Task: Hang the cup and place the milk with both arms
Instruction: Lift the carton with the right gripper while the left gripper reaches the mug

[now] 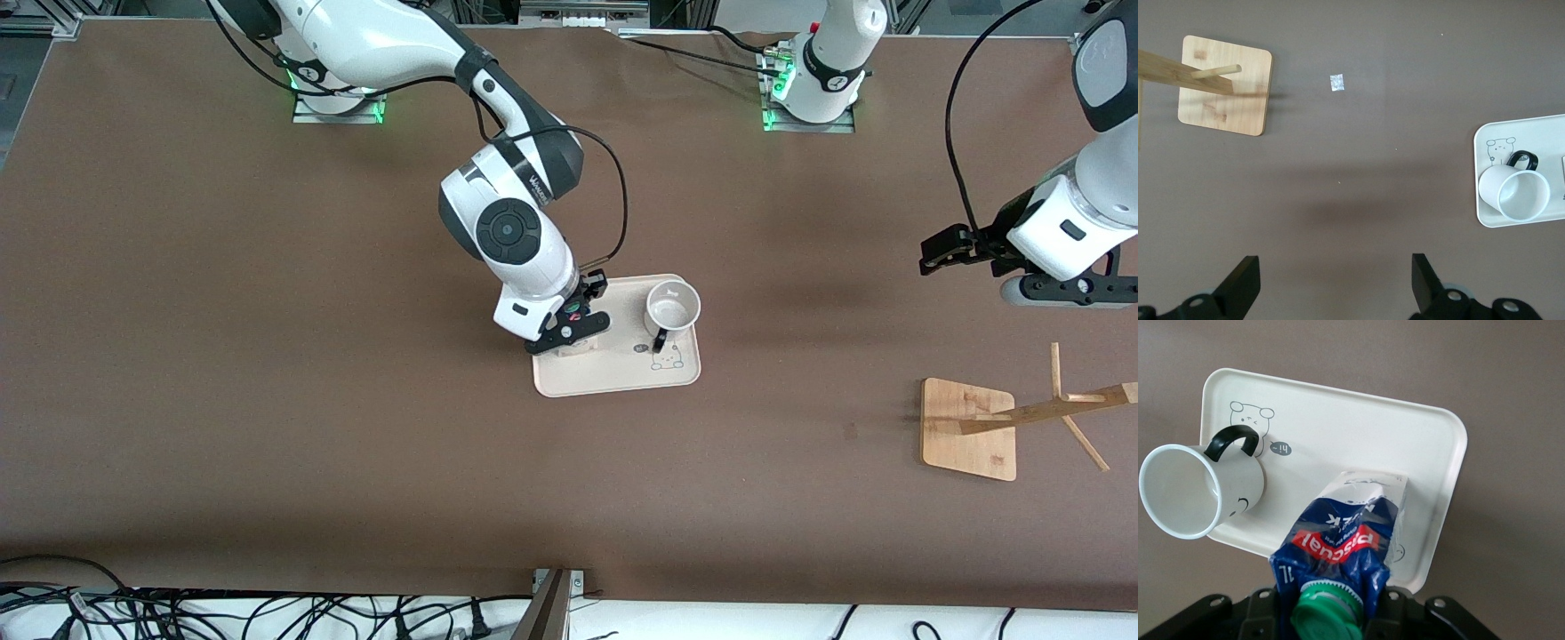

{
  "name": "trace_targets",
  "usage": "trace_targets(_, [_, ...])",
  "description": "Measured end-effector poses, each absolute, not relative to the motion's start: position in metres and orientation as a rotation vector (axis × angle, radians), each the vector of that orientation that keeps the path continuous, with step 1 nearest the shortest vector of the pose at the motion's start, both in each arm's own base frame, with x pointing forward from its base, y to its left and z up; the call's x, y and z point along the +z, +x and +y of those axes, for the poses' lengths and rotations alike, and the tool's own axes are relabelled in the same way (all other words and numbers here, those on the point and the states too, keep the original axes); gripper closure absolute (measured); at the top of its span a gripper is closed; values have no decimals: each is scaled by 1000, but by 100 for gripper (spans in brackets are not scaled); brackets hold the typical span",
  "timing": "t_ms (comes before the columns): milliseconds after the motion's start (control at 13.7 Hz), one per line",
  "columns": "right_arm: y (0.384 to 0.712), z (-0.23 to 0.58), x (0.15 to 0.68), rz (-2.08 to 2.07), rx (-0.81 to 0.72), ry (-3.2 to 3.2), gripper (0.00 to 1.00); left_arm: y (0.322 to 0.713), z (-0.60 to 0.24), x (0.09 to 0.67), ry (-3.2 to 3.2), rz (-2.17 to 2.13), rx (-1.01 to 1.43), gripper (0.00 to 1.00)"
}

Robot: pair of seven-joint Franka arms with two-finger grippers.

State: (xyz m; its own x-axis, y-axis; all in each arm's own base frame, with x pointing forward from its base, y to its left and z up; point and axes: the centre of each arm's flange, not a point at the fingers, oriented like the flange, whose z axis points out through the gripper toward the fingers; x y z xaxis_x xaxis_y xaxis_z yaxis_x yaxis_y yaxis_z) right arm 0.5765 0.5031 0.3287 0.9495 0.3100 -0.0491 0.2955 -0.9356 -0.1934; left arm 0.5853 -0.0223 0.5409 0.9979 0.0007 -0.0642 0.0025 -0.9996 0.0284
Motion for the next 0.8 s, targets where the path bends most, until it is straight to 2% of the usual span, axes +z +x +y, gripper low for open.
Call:
trace_targets(219, [574,500,355,-467,122,-2923,56,583,-43,539,3104,-50,-126,0])
trace_targets(438, [578,478,412,-449,82,-2941,56,582,-58,536,3054,-63,-141,0])
trace_targets(804, [598,393,500,-298,18,-2997,55,592,-74,501,2979,-62,-240,0])
